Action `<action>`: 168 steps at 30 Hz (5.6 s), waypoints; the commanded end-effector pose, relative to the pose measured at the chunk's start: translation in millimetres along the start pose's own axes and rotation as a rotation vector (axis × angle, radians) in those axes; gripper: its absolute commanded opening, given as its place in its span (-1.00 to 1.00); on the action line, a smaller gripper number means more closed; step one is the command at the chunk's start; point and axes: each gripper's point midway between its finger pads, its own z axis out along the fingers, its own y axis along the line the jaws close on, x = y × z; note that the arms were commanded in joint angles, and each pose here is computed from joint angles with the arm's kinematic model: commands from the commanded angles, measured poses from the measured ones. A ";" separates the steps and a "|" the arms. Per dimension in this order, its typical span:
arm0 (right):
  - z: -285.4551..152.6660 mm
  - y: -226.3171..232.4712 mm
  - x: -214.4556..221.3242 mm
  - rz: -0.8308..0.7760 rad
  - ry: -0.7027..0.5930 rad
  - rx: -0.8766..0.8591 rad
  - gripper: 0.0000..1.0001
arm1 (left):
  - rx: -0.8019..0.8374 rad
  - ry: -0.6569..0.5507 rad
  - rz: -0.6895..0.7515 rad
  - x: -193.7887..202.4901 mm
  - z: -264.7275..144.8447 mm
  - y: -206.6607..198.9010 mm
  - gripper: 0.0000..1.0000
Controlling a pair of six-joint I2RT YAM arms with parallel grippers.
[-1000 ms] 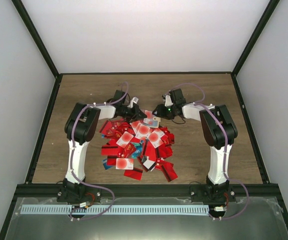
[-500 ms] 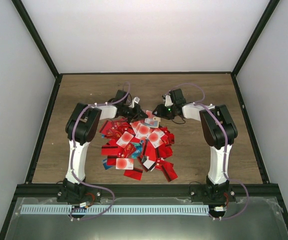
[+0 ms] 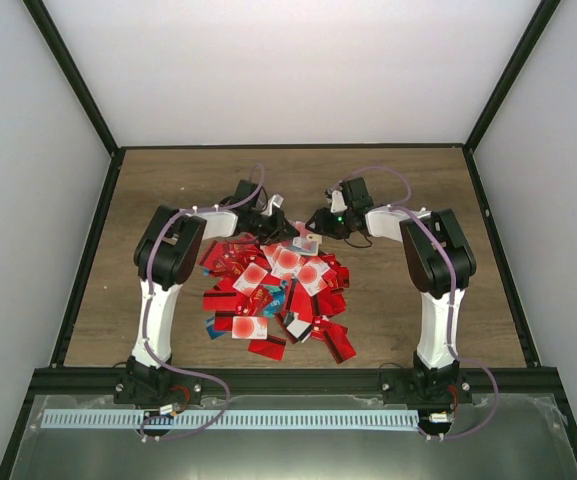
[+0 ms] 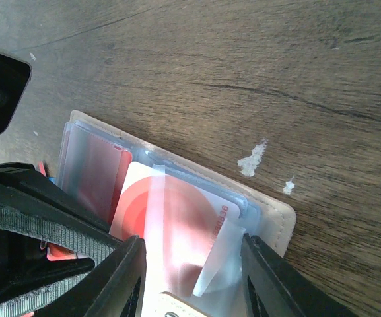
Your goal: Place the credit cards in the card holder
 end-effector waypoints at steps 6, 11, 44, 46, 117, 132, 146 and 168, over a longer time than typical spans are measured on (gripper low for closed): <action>7.4 2.4 11.0 0.012 0.046 -0.032 -0.18 | -0.060 0.043 -0.031 15.2 18.2 18.1 -0.92; 6.5 3.9 10.5 0.009 0.045 -0.037 -0.18 | -0.076 0.042 -0.023 15.9 16.2 18.5 -0.73; -12.8 15.3 -10.6 -0.033 -0.005 -0.003 -0.18 | -0.341 -0.074 0.163 9.6 -47.9 7.5 0.57; -14.2 16.3 -11.2 -0.032 -0.007 -0.003 -0.18 | -0.341 -0.073 0.161 13.8 -49.2 9.6 0.57; -6.8 27.6 14.3 -0.383 0.026 0.727 0.09 | -0.352 -0.171 0.171 -20.0 -92.4 54.6 0.27; -21.8 26.0 5.8 -0.399 -0.015 0.780 0.06 | -0.353 -0.172 0.167 -19.8 -93.0 54.3 0.21; -35.3 16.2 6.4 -0.368 -0.072 0.798 -0.41 | -0.360 -0.174 0.166 -22.7 -94.8 52.2 0.17; -29.4 0.6 13.6 -0.310 -0.061 0.695 -0.89 | -0.358 -0.152 0.160 -21.0 -91.8 54.3 0.05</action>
